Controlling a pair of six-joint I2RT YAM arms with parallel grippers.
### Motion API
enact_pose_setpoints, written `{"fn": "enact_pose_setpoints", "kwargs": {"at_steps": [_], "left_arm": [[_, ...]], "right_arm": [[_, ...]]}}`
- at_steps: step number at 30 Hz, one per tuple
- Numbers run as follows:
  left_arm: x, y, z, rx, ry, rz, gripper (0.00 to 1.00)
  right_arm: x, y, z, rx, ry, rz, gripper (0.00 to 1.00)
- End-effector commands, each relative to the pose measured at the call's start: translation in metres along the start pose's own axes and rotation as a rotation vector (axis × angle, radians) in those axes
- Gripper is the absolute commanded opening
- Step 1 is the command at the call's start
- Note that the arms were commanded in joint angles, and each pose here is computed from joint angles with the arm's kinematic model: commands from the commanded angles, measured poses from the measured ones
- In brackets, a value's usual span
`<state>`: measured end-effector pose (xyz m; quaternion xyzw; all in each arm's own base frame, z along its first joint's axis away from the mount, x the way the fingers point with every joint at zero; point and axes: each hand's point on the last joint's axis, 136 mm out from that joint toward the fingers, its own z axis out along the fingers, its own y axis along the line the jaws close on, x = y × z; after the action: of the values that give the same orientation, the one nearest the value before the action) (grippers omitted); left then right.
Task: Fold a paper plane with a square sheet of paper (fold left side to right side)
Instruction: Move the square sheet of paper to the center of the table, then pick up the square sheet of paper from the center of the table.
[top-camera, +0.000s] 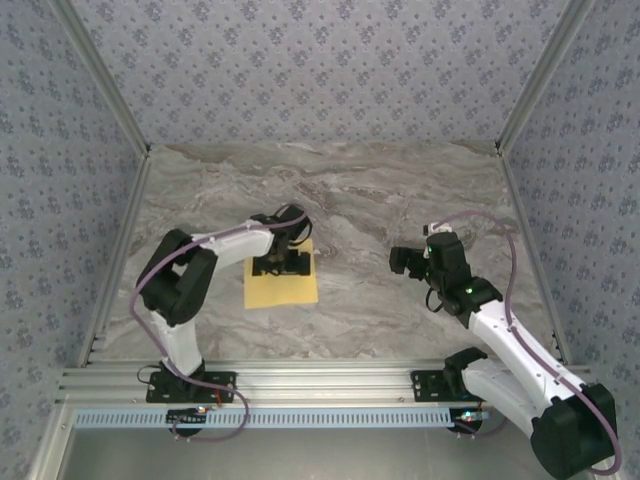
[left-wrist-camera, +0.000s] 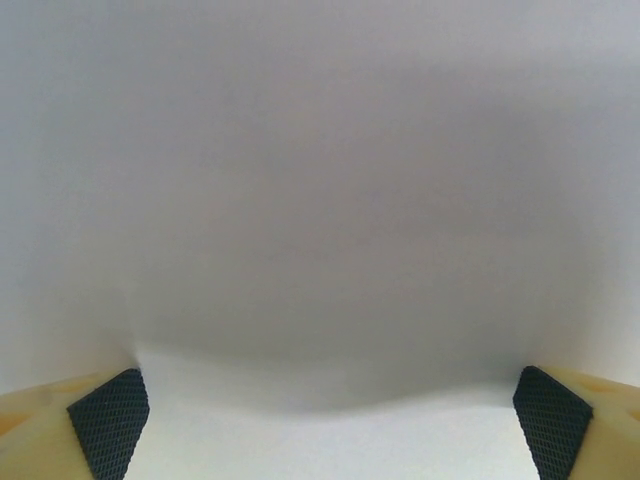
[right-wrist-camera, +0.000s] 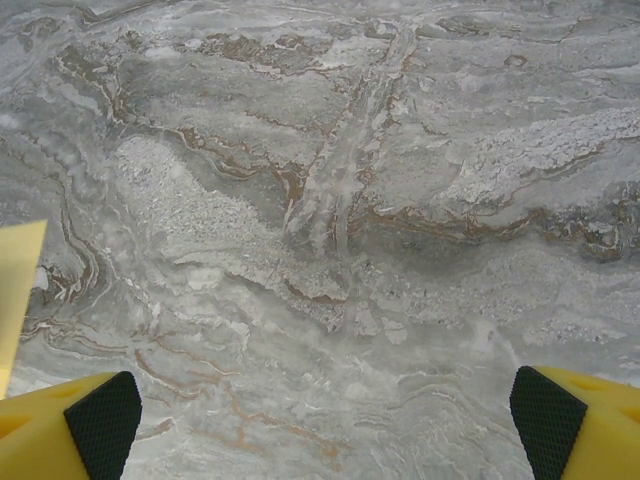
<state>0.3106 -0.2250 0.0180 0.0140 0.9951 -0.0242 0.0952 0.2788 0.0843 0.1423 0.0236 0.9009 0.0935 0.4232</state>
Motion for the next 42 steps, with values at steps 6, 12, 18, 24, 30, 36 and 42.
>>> {"fn": "enact_pose_setpoints", "kwargs": {"at_steps": [6, 12, 18, 24, 30, 36, 42], "left_arm": [[-0.041, -0.058, 0.029, 0.106, -0.009, 0.045, 0.98], [-0.050, -0.070, -0.009, 0.223, -0.075, 0.046, 0.98], [-0.050, -0.045, -0.063, 0.365, -0.169, -0.037, 0.98], [-0.020, -0.029, -0.053, 0.506, -0.106, -0.112, 0.96], [-0.013, -0.023, -0.040, 0.515, -0.085, -0.132, 0.95], [-0.006, -0.012, -0.018, 0.434, -0.049, -0.143, 0.95], [0.003, -0.005, -0.006, 0.402, -0.028, -0.156, 0.95]], "right_arm": [[0.001, 0.000, -0.005, 0.004, 0.005, 0.013, 1.00], [0.009, 0.011, 0.011, -0.034, 0.087, 0.011, 1.00], [0.000, 0.055, 0.057, -0.141, 0.239, -0.031, 1.00], [-0.015, 0.105, 0.129, -0.187, 0.359, -0.076, 1.00], [-0.017, 0.138, 0.188, -0.147, 0.426, -0.104, 1.00], [-0.014, 0.158, 0.207, -0.136, 0.442, -0.141, 1.00], [0.006, 0.173, 0.211, -0.152, 0.490, -0.173, 1.00]]}}
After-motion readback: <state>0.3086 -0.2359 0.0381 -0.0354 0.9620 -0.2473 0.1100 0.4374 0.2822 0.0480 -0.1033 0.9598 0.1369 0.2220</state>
